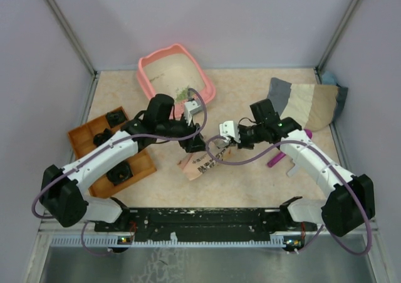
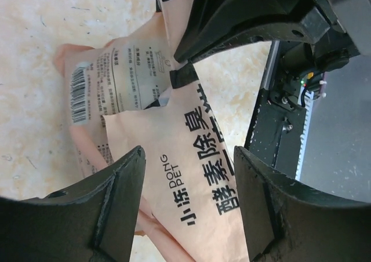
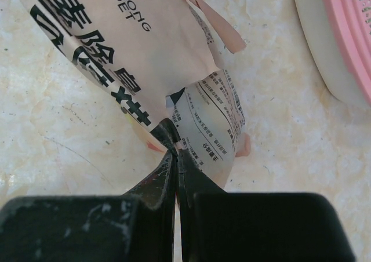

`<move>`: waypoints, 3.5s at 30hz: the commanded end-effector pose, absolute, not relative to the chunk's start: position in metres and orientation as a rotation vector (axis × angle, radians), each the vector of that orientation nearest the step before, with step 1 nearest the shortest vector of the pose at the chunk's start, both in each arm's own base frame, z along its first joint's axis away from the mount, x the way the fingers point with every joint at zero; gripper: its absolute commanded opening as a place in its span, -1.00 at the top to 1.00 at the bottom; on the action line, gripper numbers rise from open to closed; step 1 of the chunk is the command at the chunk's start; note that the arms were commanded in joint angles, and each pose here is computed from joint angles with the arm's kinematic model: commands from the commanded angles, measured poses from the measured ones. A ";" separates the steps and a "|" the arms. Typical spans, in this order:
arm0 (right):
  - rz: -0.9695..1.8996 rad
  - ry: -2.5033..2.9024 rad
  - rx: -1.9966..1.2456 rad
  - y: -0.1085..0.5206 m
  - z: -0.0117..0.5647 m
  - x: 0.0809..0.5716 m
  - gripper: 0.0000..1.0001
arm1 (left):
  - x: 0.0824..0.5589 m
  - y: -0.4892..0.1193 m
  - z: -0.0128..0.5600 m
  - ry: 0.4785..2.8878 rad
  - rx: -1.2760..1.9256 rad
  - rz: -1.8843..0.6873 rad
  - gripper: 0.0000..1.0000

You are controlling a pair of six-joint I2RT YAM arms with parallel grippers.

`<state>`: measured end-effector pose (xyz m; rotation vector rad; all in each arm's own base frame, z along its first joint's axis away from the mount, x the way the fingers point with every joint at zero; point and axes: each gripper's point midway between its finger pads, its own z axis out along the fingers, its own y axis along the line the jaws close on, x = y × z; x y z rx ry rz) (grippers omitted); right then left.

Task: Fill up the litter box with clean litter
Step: Close the cat litter bag at the center of the board.

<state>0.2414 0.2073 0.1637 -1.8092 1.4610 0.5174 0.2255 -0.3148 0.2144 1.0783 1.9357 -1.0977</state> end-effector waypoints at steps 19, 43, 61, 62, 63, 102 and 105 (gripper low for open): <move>0.590 1.324 -1.645 0.228 0.181 0.257 1.00 | 0.146 -0.336 0.222 1.549 0.948 -0.620 -0.32; 0.581 1.371 -1.603 0.212 0.166 0.258 1.00 | 0.123 -0.309 0.222 1.493 0.766 -0.738 -0.40; 0.606 1.410 -1.535 0.209 0.168 0.265 1.00 | 0.123 -0.350 0.169 1.553 1.053 -0.302 -0.43; 0.606 1.411 -1.534 0.209 0.168 0.265 1.00 | 0.125 -0.351 0.165 1.560 1.056 -0.277 -0.43; 0.606 1.411 -1.533 0.209 0.168 0.265 1.00 | 0.126 -0.351 0.162 1.570 1.053 -0.258 -0.43; 0.520 1.415 -1.783 0.197 0.203 0.285 0.34 | 0.197 -0.305 0.248 1.557 0.988 -0.668 1.00; 0.490 1.452 -1.830 0.191 0.191 0.291 0.30 | 0.199 -0.303 0.250 1.546 0.991 -0.683 1.00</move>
